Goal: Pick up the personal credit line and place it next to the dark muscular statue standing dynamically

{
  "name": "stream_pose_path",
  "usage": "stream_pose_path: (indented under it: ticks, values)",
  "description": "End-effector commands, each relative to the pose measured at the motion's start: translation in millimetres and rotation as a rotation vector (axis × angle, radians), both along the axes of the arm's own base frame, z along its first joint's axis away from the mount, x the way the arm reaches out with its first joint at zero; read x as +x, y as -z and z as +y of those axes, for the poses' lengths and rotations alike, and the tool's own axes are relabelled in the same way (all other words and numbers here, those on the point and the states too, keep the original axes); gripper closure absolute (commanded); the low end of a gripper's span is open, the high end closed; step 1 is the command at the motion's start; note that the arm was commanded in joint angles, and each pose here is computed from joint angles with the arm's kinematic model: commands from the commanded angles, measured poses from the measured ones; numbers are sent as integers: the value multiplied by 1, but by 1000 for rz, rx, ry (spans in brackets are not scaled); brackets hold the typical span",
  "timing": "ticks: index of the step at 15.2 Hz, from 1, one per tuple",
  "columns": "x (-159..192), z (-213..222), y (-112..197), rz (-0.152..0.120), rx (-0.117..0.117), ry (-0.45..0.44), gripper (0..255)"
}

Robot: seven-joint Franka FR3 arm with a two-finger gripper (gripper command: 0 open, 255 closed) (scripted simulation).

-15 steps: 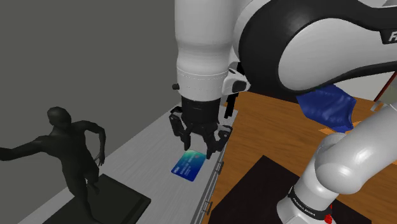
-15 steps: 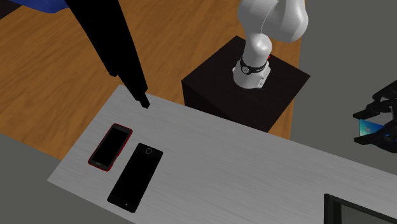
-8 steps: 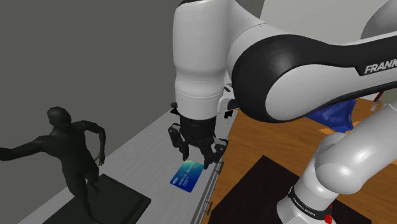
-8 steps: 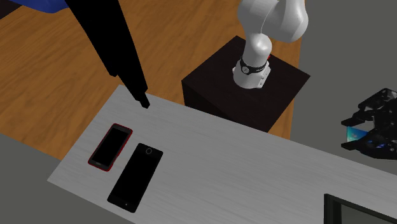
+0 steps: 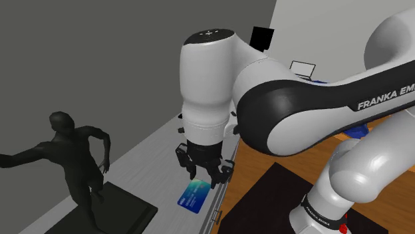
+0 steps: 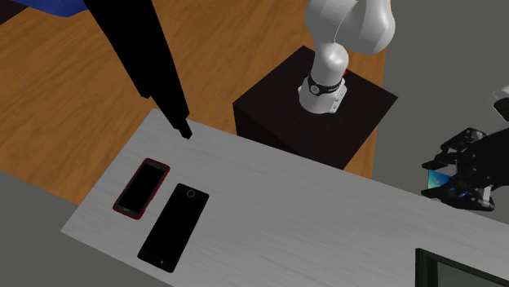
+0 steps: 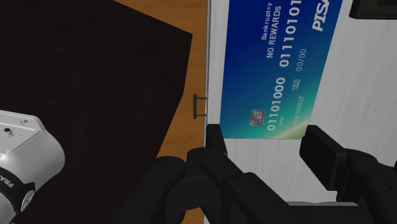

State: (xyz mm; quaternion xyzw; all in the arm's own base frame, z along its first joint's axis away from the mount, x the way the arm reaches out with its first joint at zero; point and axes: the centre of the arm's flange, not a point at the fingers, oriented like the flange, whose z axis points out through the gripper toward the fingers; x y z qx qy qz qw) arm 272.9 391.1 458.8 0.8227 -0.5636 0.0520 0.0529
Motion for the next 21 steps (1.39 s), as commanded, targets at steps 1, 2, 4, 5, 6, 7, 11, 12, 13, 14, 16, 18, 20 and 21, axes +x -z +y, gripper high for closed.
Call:
stream_pose_path:
  ticks: [1, 2, 4, 5, 6, 7, 11, 12, 13, 14, 16, 18, 20, 21]
  values:
    - [1, 0, 12, 0, 0, 0, 255]
    - [1, 0, 17, 0, 0, 0, 255]
    - [1, 0, 27, 0, 0, 0, 255]
    - [1, 0, 33, 0, 0, 0, 255]
    - [1, 0, 38, 0, 0, 0, 255]
    - [1, 0, 43, 0, 0, 0, 255]
    - [1, 0, 64, 0, 0, 0, 255]
    - [1, 0, 70, 0, 0, 0, 255]
    - [1, 0, 75, 0, 0, 0, 255]
    - [1, 0, 80, 0, 0, 0, 255]
    - [1, 0, 91, 0, 0, 0, 255]
    - [1, 0, 101, 0, 0, 0, 255]
    - [1, 0, 110, 0, 0, 0, 255]
    - [1, 0, 110, 0, 0, 0, 255]
